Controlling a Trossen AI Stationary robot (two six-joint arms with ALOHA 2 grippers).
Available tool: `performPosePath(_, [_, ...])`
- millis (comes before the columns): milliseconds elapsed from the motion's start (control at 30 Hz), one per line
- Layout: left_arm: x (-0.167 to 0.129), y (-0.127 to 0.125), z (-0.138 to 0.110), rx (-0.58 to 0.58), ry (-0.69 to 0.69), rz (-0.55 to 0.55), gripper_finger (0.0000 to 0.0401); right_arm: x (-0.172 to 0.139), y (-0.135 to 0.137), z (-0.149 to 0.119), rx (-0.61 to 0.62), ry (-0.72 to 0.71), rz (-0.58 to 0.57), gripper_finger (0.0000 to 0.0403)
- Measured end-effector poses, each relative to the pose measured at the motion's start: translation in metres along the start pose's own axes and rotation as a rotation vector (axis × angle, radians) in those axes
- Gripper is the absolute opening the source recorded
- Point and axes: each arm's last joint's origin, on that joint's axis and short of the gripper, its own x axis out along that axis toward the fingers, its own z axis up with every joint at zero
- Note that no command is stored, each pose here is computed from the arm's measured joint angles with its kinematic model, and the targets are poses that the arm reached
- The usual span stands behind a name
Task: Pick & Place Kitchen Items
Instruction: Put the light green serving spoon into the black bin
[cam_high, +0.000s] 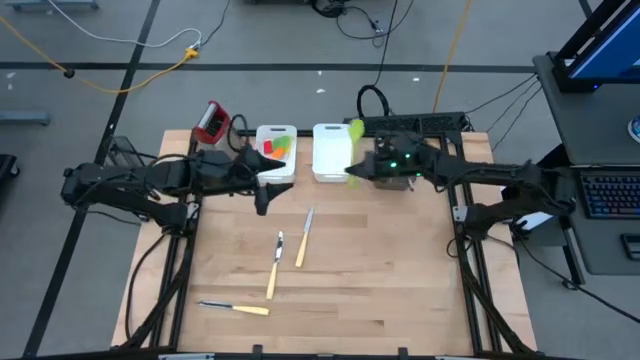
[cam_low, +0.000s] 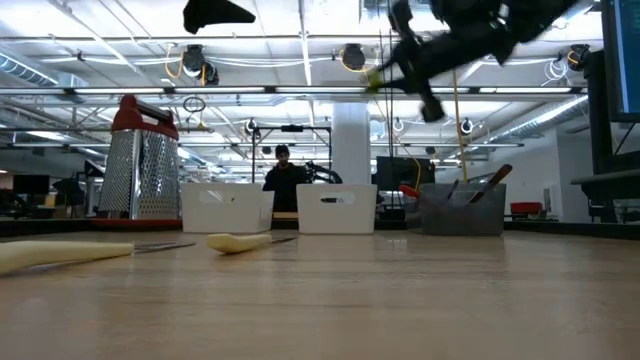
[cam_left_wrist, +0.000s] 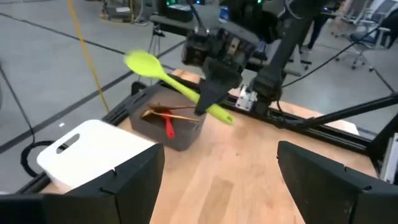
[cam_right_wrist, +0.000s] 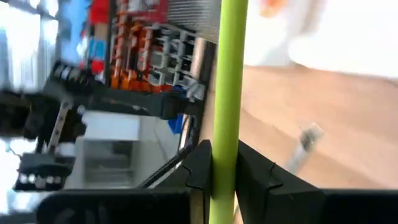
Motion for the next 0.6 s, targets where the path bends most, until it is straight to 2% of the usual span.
performPosePath(300, [-0.013,0.005,-0.028,-0.025,-0.041,-0.009,0.0315,-0.054,-0.076,0.014,0.505,-0.036,0.121,0.0036])
performPosePath(433, [-0.012,0.007,-0.039,-0.047,-0.069,-0.007,0.0311,-0.071,-0.09,0.022,0.628,-0.09,0.193,0.0036])
performPosePath(600, [-0.007,0.009,-0.051,-0.071,-0.068,-0.007,0.031,-0.083,-0.099,0.034,0.749,-0.07,0.209,0.0036])
